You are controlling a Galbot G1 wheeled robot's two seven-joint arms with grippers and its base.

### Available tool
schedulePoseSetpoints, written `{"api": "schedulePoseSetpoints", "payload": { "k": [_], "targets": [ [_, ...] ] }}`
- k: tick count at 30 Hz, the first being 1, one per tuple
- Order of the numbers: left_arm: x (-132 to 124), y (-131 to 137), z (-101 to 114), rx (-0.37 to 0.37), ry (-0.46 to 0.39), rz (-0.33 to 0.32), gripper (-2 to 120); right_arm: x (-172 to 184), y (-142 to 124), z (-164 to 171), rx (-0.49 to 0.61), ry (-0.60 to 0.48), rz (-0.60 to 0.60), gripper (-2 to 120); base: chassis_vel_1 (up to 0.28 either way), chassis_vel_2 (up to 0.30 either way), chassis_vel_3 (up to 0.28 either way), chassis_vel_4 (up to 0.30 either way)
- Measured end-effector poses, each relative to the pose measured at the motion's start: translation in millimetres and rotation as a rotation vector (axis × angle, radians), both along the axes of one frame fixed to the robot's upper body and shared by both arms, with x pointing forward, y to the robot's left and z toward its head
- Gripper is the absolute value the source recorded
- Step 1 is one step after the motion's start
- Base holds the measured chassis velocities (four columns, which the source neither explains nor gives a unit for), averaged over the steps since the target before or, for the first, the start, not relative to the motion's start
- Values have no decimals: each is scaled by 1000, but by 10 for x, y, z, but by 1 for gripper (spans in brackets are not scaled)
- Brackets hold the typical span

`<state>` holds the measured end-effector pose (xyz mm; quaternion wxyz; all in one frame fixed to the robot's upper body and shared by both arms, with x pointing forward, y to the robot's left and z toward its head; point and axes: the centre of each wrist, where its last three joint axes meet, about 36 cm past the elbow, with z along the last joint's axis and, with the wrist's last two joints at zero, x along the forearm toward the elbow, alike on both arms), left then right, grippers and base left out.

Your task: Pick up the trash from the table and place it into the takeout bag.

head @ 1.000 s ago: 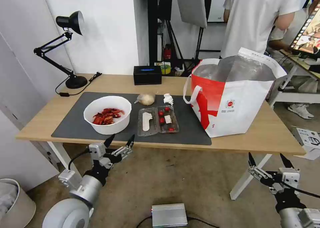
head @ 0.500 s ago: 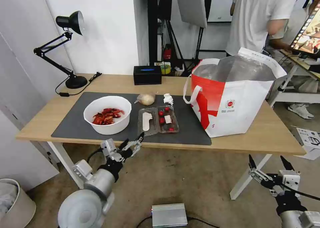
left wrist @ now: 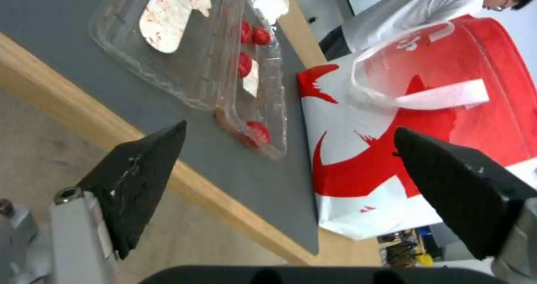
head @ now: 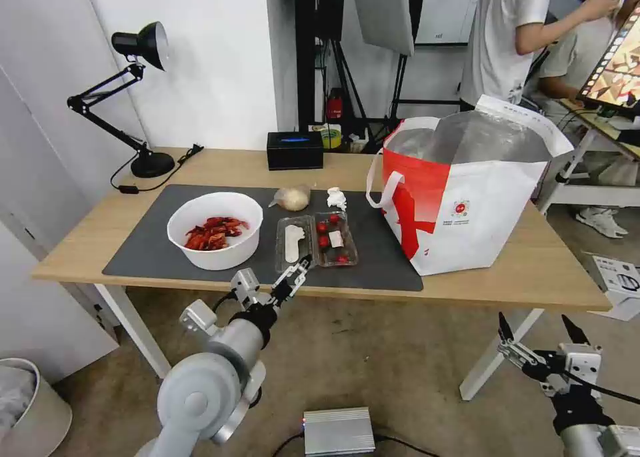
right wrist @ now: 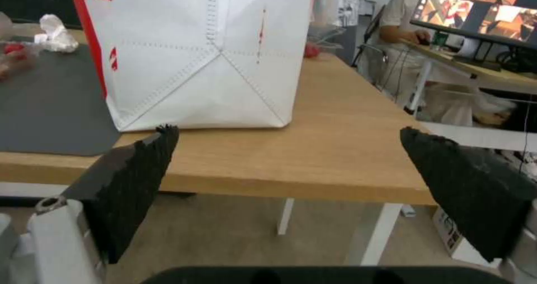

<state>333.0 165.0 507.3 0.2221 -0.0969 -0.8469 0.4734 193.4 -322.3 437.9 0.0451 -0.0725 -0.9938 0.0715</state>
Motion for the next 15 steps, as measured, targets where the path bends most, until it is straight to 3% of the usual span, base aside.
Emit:
{"api": "schedulePoseSetpoints", "payload": {
  "k": [7,15],
  "targets": [
    [163,-82,40,-41,24,-4,100,10,-9,-17,-1,4,-4,100,0,0,0,0],
    [304,-210,-81,-51,65,-14,100,13,-26,-46,-2,9,-12,100,0,0,0,0]
  ]
}}
